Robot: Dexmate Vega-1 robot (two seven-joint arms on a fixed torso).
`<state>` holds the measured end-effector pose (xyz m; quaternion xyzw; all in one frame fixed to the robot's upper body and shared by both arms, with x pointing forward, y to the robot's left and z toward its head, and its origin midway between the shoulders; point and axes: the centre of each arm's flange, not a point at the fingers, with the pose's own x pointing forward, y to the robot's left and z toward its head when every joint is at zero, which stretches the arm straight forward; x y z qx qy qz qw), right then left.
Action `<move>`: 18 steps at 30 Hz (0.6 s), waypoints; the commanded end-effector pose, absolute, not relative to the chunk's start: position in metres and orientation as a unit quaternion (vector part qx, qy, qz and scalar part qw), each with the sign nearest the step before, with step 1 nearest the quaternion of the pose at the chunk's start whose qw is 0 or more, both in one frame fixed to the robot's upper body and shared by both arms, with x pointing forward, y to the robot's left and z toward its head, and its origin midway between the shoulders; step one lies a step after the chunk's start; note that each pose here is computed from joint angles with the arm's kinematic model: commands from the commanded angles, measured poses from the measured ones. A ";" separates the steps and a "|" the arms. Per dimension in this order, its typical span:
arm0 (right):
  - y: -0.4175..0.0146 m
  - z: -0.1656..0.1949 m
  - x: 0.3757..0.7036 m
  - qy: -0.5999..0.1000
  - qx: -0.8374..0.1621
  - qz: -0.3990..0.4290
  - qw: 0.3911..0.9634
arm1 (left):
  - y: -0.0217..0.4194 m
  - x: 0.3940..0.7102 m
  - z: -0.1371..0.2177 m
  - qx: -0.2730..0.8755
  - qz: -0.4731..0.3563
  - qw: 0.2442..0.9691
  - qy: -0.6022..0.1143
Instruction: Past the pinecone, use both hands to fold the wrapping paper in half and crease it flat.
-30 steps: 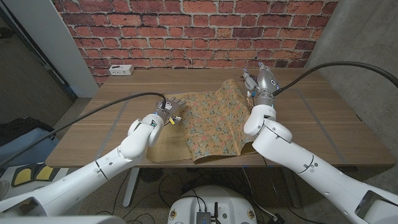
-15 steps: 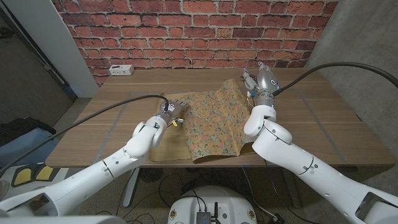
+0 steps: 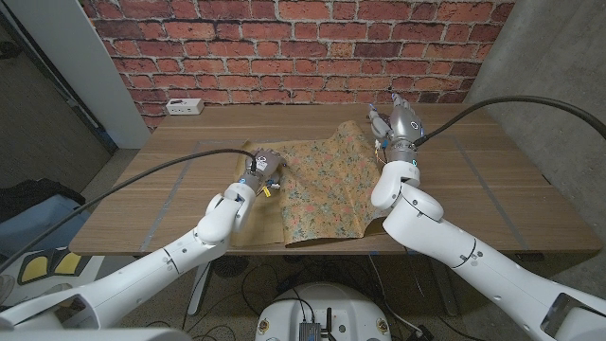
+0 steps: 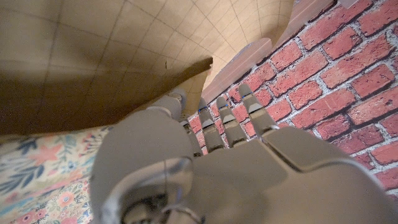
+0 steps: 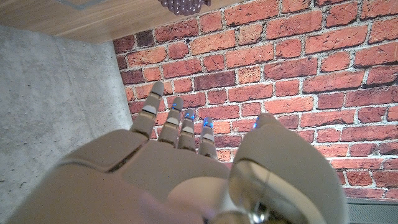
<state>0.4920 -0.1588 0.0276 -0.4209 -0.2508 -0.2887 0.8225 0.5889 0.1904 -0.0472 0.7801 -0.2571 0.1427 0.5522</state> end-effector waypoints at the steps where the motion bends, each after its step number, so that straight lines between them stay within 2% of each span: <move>1: -0.159 0.030 0.496 -0.256 -0.424 -0.288 0.819 | 0.196 0.583 -0.048 0.739 0.222 0.546 -0.325; 18: -0.155 0.035 0.504 -0.254 -0.418 -0.272 0.829 | 0.214 0.556 -0.032 0.678 0.313 0.536 -0.393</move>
